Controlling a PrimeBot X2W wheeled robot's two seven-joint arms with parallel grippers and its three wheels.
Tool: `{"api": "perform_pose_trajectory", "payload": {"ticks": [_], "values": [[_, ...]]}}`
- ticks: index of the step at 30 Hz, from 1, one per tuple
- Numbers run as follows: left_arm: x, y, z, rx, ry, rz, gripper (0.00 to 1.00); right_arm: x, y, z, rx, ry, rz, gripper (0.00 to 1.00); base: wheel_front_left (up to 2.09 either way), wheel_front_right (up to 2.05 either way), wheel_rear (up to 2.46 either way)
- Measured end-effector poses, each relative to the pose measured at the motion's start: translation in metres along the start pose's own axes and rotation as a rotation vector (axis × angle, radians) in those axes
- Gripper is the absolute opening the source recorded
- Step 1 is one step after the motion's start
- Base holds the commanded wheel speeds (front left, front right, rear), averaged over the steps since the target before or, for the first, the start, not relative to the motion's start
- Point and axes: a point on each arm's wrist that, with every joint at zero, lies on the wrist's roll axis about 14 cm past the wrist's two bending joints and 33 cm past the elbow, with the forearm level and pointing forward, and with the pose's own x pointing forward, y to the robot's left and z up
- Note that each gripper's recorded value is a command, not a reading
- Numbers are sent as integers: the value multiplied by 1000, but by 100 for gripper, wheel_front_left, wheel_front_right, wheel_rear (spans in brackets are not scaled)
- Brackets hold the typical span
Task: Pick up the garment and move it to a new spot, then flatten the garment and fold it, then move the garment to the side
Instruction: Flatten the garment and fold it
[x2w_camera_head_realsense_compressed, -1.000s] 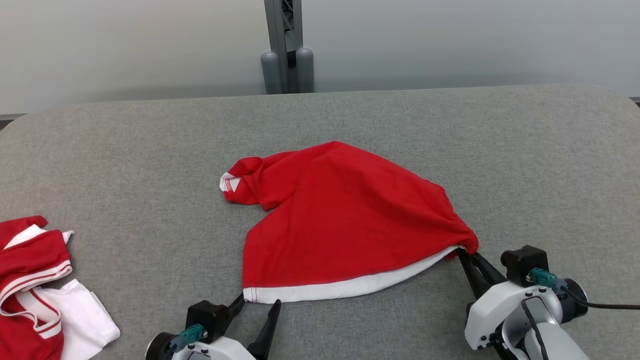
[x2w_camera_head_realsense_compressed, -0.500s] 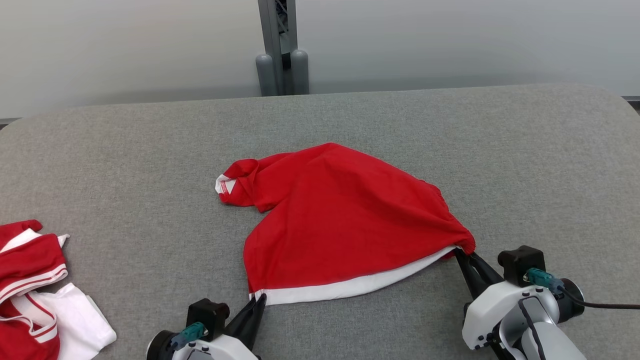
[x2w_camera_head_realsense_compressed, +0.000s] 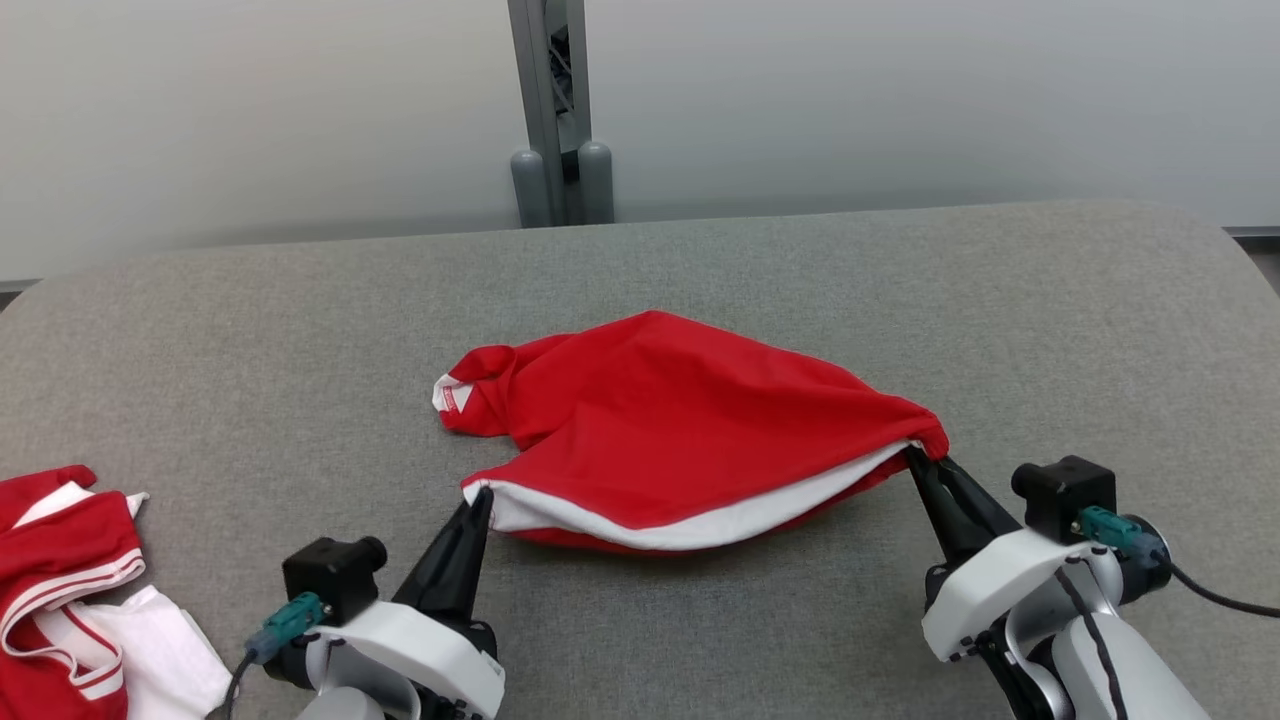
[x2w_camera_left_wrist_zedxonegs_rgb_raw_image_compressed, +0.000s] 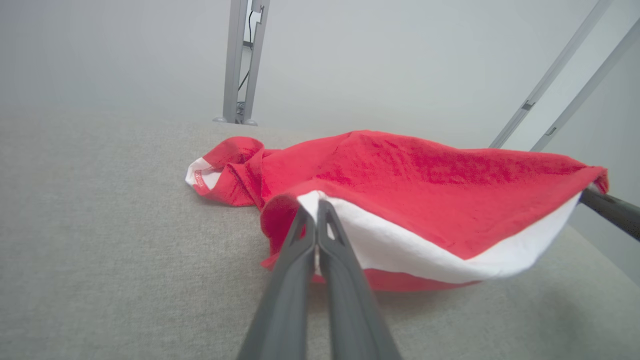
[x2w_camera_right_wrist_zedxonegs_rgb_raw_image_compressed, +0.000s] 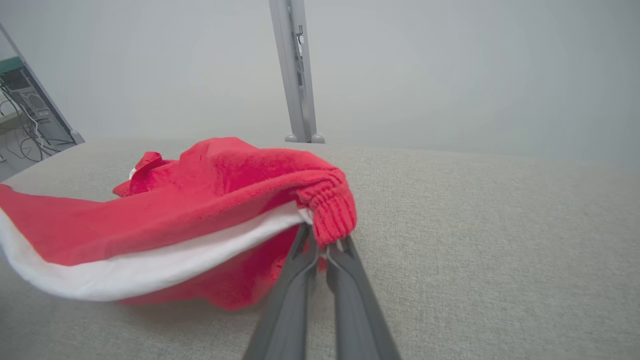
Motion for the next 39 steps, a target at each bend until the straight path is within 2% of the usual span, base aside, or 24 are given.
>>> {"api": "perform_pose_trajectory", "payload": {"ticks": [4,9,20,26,29,34,39], "values": [[-1,-8,47,-66,-149,-23,0,-5,5,36,-1,-86,27,0,0,0,0],[-11,-24,108,-86,-324,-94,0,-21,9,88,-40,-194,67,0,0,0,0],[-38,-70,243,-4,-586,-273,0,-69,20,177,-167,-290,150,0,0,0,0],[-44,-95,288,84,-651,-345,0,-80,25,221,-215,-350,177,0,0,0,0],[-29,-93,298,89,-625,-336,0,-65,27,229,-221,-321,196,0,0,0,0],[14,-68,299,80,-538,-261,0,-15,23,225,-215,-216,202,0,0,0,0],[57,-48,331,134,-558,-185,0,47,21,257,-261,-244,184,0,0,0,0]]}}
